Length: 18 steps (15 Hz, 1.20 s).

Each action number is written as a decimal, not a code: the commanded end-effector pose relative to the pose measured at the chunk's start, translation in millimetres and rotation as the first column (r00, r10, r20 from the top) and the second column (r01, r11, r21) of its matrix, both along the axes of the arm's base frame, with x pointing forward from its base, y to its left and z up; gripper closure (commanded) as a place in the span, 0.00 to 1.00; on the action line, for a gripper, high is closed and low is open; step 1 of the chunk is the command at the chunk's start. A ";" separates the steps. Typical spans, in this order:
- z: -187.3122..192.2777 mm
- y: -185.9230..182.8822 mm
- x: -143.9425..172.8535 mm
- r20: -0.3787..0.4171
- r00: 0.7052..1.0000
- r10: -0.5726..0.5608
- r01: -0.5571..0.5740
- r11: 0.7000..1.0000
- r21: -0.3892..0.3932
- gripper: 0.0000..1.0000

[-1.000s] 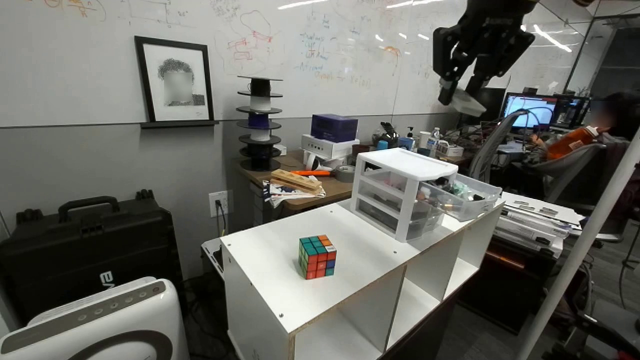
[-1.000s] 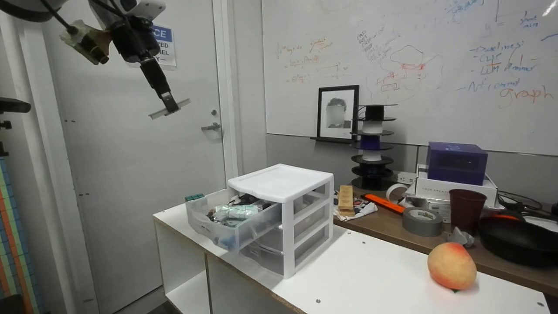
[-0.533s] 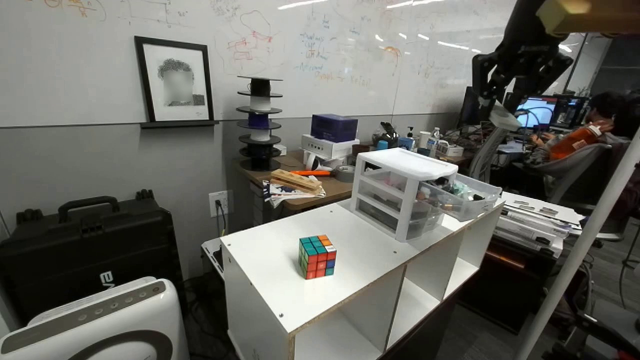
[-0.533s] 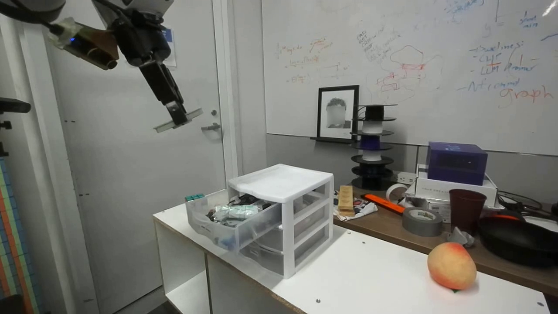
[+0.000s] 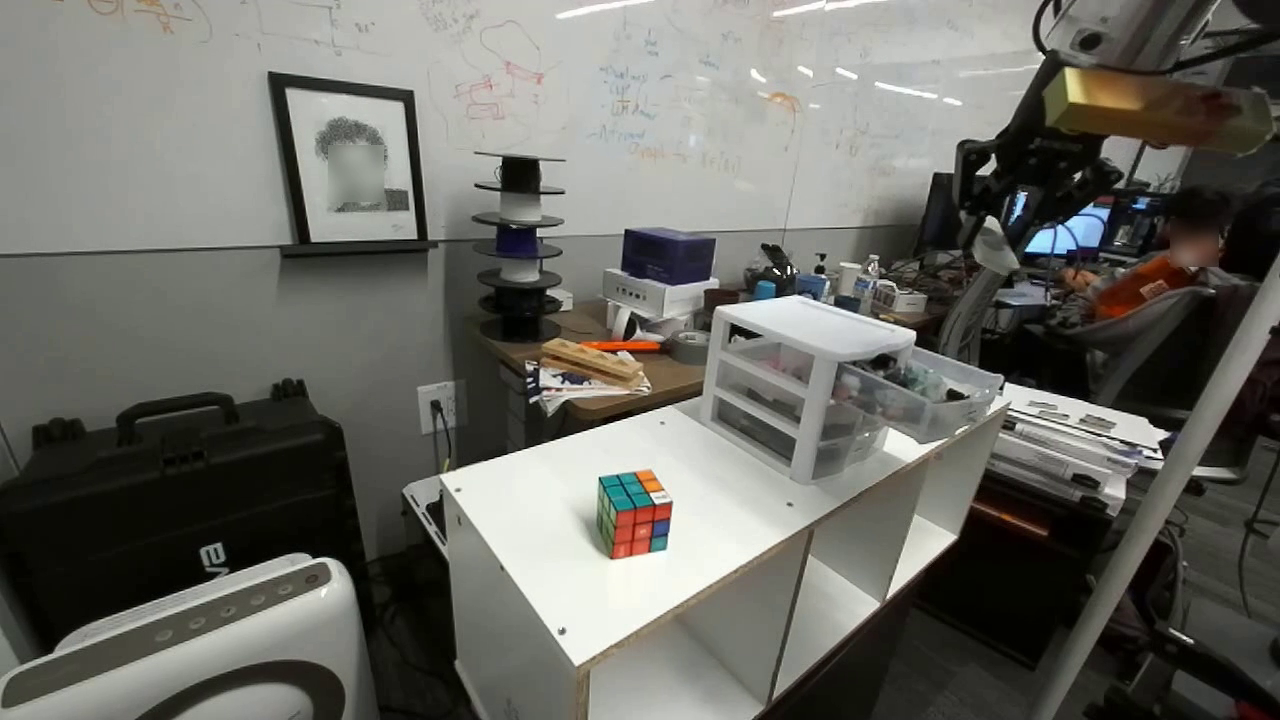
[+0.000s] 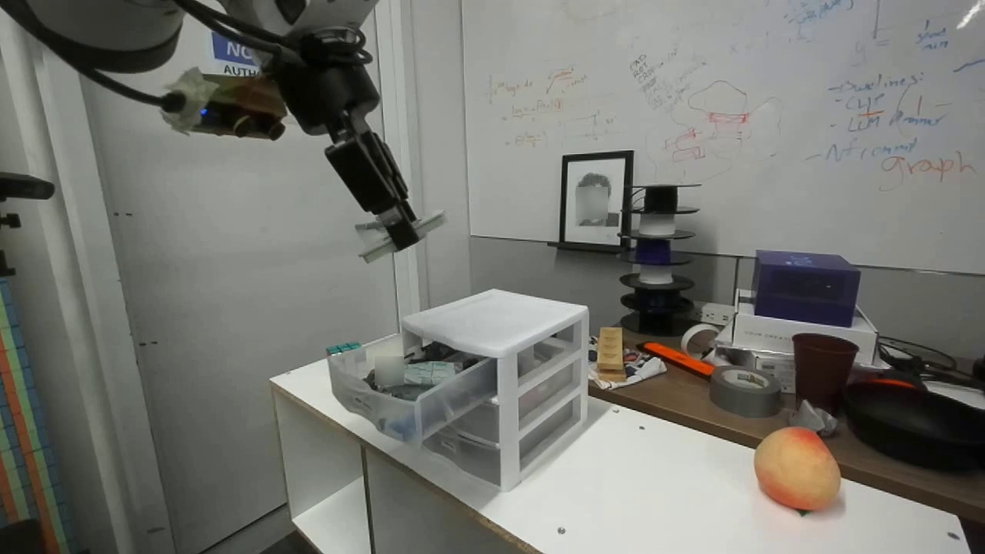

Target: Put the paper in the topmost drawer and close it

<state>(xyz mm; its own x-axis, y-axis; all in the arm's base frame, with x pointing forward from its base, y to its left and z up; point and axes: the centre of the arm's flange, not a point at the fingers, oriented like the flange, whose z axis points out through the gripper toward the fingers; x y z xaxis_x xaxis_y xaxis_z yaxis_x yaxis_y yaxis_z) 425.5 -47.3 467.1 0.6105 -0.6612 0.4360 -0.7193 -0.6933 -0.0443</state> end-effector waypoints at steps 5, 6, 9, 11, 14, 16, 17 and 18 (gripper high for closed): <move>-72.2 3.5 66.3 0.037 0.997 0.067 -0.070 0.995 0.075 0.85; -78.8 12.2 68.3 0.029 0.996 0.090 -0.092 0.993 0.077 0.85; -94.4 34.8 67.7 0.003 0.989 0.145 -0.145 0.987 0.070 0.85; -98.4 51.0 60.5 -0.013 0.983 0.185 -0.183 0.981 0.059 0.85; -100.3 68.3 47.6 -0.025 0.973 0.231 -0.231 0.973 0.019 0.85; -100.8 74.7 41.1 -0.028 0.966 0.255 -0.256 0.967 -0.008 0.85; -100.2 77.4 36.9 -0.030 0.964 0.262 -0.263 0.964 -0.025 0.85; -99.9 73.7 20.9 -0.034 0.962 0.270 -0.271 0.962 -0.039 0.85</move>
<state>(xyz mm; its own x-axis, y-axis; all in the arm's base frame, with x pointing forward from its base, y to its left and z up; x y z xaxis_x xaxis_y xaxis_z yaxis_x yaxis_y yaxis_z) 475.5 21.7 359.1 0.7827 -0.4803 0.3958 -0.5189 -0.8548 -0.0112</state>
